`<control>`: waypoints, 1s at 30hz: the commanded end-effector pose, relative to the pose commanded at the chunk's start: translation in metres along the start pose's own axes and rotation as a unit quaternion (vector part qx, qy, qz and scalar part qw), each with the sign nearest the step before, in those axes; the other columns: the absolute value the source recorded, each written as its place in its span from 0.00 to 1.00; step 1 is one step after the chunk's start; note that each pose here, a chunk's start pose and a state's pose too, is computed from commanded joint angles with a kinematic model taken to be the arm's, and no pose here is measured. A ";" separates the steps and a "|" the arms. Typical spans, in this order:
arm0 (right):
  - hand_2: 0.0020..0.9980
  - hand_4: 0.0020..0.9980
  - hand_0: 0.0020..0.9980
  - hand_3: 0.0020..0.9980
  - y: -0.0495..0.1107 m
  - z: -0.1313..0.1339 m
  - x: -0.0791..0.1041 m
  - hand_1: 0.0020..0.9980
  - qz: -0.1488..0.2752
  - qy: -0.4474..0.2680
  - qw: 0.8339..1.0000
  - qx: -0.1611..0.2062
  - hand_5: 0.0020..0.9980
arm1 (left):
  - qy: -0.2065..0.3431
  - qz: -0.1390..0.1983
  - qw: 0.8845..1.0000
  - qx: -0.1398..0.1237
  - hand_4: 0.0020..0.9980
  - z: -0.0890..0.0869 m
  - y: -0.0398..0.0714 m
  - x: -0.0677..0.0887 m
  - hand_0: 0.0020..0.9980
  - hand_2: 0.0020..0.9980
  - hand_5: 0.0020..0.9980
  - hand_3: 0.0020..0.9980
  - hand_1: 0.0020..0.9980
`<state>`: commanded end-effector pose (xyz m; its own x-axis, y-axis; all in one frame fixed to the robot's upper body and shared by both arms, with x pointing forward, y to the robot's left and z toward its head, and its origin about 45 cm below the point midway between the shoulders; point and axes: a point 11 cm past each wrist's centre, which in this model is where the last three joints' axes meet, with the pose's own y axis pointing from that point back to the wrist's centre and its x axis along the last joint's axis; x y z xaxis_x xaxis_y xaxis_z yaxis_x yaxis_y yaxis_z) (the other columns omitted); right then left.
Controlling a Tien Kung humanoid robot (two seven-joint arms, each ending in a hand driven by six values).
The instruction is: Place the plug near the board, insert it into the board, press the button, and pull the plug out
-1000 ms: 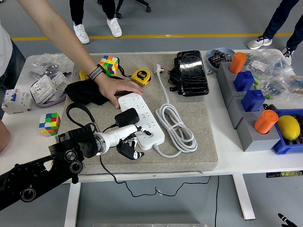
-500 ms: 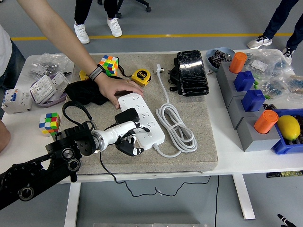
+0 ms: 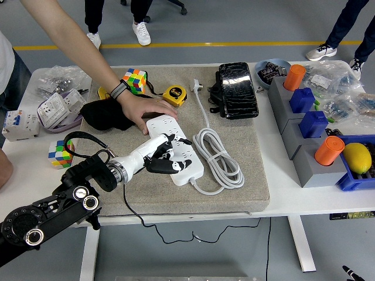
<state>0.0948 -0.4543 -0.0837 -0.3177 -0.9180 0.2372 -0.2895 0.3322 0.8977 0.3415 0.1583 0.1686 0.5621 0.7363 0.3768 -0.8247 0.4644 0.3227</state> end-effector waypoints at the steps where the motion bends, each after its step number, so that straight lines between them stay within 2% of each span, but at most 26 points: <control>1: 0.62 0.97 0.57 0.55 0.000 0.000 0.000 0.64 0.000 0.000 1.000 0.000 0.54 | 0.005 0.007 1.000 -0.008 0.80 0.001 0.000 0.002 0.18 0.22 0.52 0.70 0.16; 2: 0.62 0.97 0.57 0.55 0.000 0.001 0.000 0.64 0.001 0.000 1.000 0.000 0.54 | 0.009 0.015 1.000 -0.016 0.84 0.002 0.000 0.004 0.32 0.51 0.55 0.67 0.47; 7: 0.62 0.97 0.57 0.55 0.000 0.000 0.001 0.64 0.001 -0.001 1.000 0.000 0.54 | 0.034 0.048 0.997 -0.047 0.84 0.002 0.001 0.013 0.32 0.51 0.55 0.67 0.47; 8: 0.62 0.97 0.57 0.55 0.000 0.000 0.001 0.64 0.001 -0.001 1.000 0.000 0.54 | 0.045 0.057 0.996 -0.054 0.86 0.002 0.001 0.015 0.43 0.60 0.56 0.69 0.61; 13: 0.62 0.97 0.57 0.55 0.000 0.000 0.000 0.64 0.000 -0.001 1.000 0.000 0.54 | 0.106 0.089 0.987 -0.086 0.86 -0.002 0.003 0.022 0.43 0.60 0.56 0.69 0.61; 14: 0.62 0.97 0.57 0.55 0.000 0.000 -0.001 0.64 0.000 -0.001 1.000 0.001 0.54 | 0.117 0.094 0.984 -0.093 0.87 -0.003 0.004 0.024 0.64 0.72 0.56 0.75 0.73; 19: 0.62 0.97 0.57 0.55 0.000 0.000 -0.001 0.64 -0.001 -0.001 1.000 0.000 0.54 | 0.136 0.113 0.978 -0.113 0.87 -0.004 0.006 0.031 0.64 0.72 0.56 0.75 0.73; 20: 0.62 0.97 0.57 0.55 0.000 0.000 0.000 0.64 0.000 -0.001 1.000 0.000 0.54 | 0.136 0.115 0.977 -0.114 0.87 -0.004 0.006 0.032 0.82 0.84 0.56 0.84 0.83; 25: 0.62 0.97 0.57 0.55 0.000 0.001 0.000 0.64 0.000 0.000 1.000 -0.001 0.54 | 0.137 0.123 0.976 -0.118 0.87 -0.007 0.007 0.036 0.82 0.84 0.56 0.84 0.83; 26: 0.62 0.97 0.57 0.55 0.000 0.001 0.000 0.64 0.000 0.000 1.000 -0.001 0.54 | 0.137 0.124 0.976 -0.119 0.88 -0.007 0.007 0.036 0.87 0.91 0.56 0.89 0.88; 30: 0.62 0.97 0.57 0.55 0.000 -0.001 -0.001 0.64 -0.001 0.000 1.000 0.001 0.54 | 0.139 0.122 0.975 -0.124 0.88 -0.006 0.008 0.036 0.87 0.91 0.56 0.89 0.88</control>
<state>0.0958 -0.4540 -0.0836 -0.3180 -0.9183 0.2358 -0.2912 0.3313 0.8975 0.3552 0.1914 0.1795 0.3367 0.9287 0.1554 -0.9410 0.3380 0.0194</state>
